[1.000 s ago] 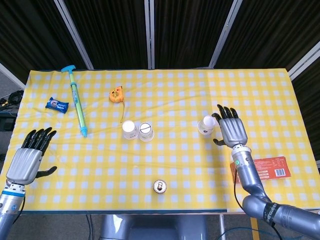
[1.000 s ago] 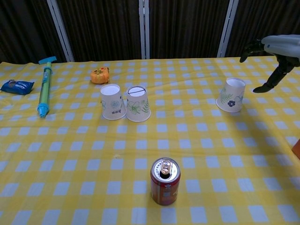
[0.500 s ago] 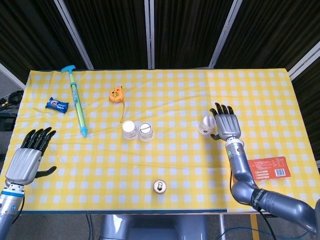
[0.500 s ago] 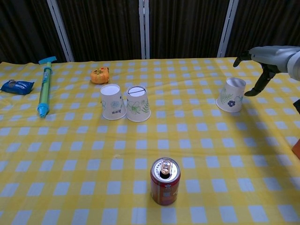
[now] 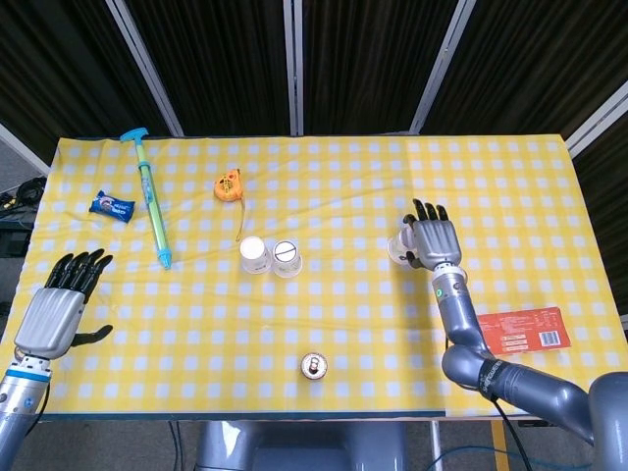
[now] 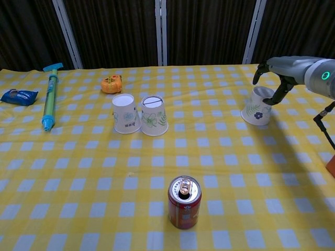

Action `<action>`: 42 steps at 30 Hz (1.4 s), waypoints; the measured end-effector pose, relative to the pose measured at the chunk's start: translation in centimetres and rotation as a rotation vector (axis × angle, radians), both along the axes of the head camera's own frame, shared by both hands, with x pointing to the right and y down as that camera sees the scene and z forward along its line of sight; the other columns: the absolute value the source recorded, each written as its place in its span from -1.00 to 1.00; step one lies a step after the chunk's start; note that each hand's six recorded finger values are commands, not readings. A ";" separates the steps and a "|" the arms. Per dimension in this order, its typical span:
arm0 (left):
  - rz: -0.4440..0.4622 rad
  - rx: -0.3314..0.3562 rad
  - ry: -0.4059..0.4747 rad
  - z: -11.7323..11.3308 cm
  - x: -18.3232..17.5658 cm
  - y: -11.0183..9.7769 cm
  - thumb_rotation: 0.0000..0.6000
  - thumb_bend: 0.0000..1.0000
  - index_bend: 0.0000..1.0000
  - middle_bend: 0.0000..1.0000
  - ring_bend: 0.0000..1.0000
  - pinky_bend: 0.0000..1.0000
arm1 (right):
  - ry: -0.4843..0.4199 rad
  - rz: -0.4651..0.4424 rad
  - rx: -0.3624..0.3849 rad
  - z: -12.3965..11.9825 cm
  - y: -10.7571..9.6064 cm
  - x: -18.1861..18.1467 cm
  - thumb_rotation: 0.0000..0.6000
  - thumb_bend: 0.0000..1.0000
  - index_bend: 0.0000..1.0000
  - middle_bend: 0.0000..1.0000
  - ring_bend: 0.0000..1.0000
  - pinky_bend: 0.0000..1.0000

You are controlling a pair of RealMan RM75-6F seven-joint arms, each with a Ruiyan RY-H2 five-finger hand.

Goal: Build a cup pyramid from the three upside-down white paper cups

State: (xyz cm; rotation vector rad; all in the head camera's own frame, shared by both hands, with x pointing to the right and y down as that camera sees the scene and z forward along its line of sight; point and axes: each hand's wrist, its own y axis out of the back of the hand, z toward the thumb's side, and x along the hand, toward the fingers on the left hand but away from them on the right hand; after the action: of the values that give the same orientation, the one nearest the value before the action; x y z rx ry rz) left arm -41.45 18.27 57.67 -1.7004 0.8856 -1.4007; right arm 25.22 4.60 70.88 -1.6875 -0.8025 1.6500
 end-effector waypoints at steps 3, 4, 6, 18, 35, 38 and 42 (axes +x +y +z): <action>0.002 -0.002 0.003 0.0 0.1 0.0 1.00 -0.76 -1.00 -1.00 -1.00 -1.00 | 0.001 -0.005 -0.002 0.2 0.1 -0.2 1.00 -0.32 -0.42 -1.00 -1.00 -0.94; 0.004 -0.001 0.004 0.0 0.1 0.0 1.00 -0.76 -1.00 -1.00 -1.00 -1.00 | 0.003 -0.006 -0.003 0.3 0.1 -0.3 1.00 -0.29 -0.42 -1.00 -1.00 -0.94; 0.008 0.000 0.007 -0.1 0.2 0.1 1.00 -0.76 -1.00 -1.00 -1.00 -1.00 | 0.010 -0.009 -0.003 0.5 0.1 -0.2 1.00 -0.25 -0.42 -1.00 -1.00 -0.94; 0.009 -0.002 0.028 -0.5 0.1 0.2 1.00 -0.76 -1.00 -1.00 -1.00 -1.00 | 0.045 -0.008 -0.010 0.8 0.3 0.0 1.00 -0.22 -0.42 -1.00 -1.00 -0.93; 0.005 -0.006 0.032 -0.5 0.1 0.2 1.00 -0.76 -1.00 -1.00 -1.00 -1.00 | -0.042 -0.048 0.083 -2.2 0.2 -2.2 1.00 -0.24 -0.20 -0.90 -1.00 -0.87; -0.003 -0.008 0.029 -0.4 -0.1 0.1 1.00 -0.76 -1.00 -1.00 -1.00 -1.00 | -0.083 -0.073 0.105 -3.6 0.2 -3.5 1.00 -0.24 -0.20 -0.90 -1.00 -0.86; -0.005 -0.006 0.032 -0.5 -0.1 0.0 1.00 -0.76 -1.00 -1.00 -1.00 -1.00 | -0.142 -0.119 0.146 -6.0 0.2 -6.0 1.00 -0.24 -0.20 -0.90 -1.00 -0.87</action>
State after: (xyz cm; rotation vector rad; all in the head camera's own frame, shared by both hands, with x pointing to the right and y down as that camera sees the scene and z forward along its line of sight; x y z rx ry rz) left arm -41.54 18.27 57.20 -1.7305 0.9043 -1.3849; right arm 19.20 4.84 64.86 -1.7281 -0.8510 1.3702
